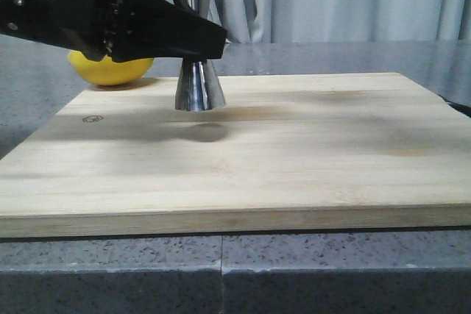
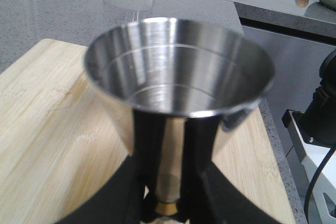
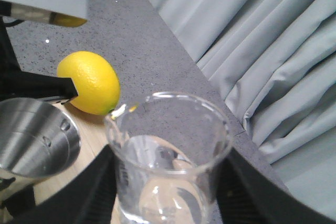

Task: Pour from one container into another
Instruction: 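Position the beaker spout above the jigger's upper cup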

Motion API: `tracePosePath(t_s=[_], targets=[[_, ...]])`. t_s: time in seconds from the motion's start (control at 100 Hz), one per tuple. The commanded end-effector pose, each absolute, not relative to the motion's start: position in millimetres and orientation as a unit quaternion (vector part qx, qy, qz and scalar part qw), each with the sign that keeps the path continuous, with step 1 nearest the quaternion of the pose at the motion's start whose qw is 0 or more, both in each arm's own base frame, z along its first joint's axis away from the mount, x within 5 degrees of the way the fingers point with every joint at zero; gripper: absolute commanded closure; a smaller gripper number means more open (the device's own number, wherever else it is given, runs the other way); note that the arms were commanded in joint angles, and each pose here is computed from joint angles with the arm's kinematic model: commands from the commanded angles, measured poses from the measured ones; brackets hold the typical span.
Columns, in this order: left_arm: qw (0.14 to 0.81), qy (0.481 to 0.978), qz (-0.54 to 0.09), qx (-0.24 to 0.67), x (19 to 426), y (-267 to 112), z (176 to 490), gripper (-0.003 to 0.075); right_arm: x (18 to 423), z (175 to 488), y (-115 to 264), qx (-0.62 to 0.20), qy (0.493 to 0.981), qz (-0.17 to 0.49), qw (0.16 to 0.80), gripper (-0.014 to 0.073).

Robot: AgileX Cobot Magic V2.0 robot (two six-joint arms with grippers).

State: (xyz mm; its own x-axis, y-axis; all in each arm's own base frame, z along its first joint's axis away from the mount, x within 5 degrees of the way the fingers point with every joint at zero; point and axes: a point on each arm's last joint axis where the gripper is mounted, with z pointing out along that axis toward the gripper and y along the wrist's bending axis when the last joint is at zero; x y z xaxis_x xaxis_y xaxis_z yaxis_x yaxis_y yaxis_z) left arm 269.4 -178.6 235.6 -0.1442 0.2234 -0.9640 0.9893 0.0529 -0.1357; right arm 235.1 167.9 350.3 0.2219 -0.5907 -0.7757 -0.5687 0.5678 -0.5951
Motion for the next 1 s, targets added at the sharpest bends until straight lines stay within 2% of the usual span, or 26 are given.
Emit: tracePosePath(t_s=[0.0, 0.32, 0.99], targets=[[0.436, 0.551, -0.495, 0.511, 261.4, -182.1, 263.8, 0.0722, 227.8, 377.3, 167.3, -0.462, 0.578, -0.008, 0.673, 0.0453], [0.435, 0.551, -0.495, 0.513, 261.1, -182.3, 263.5, 0.0722, 220.7, 375.1, 176.2, -0.501, 0.556, -0.026, 0.663, 0.0453], [0.429, 0.549, -0.495, 0.519, 259.8, -182.1, 262.7, 0.0722, 219.0, 374.1, 178.0, -0.525, 0.538, -0.050, 0.657, 0.0453]])
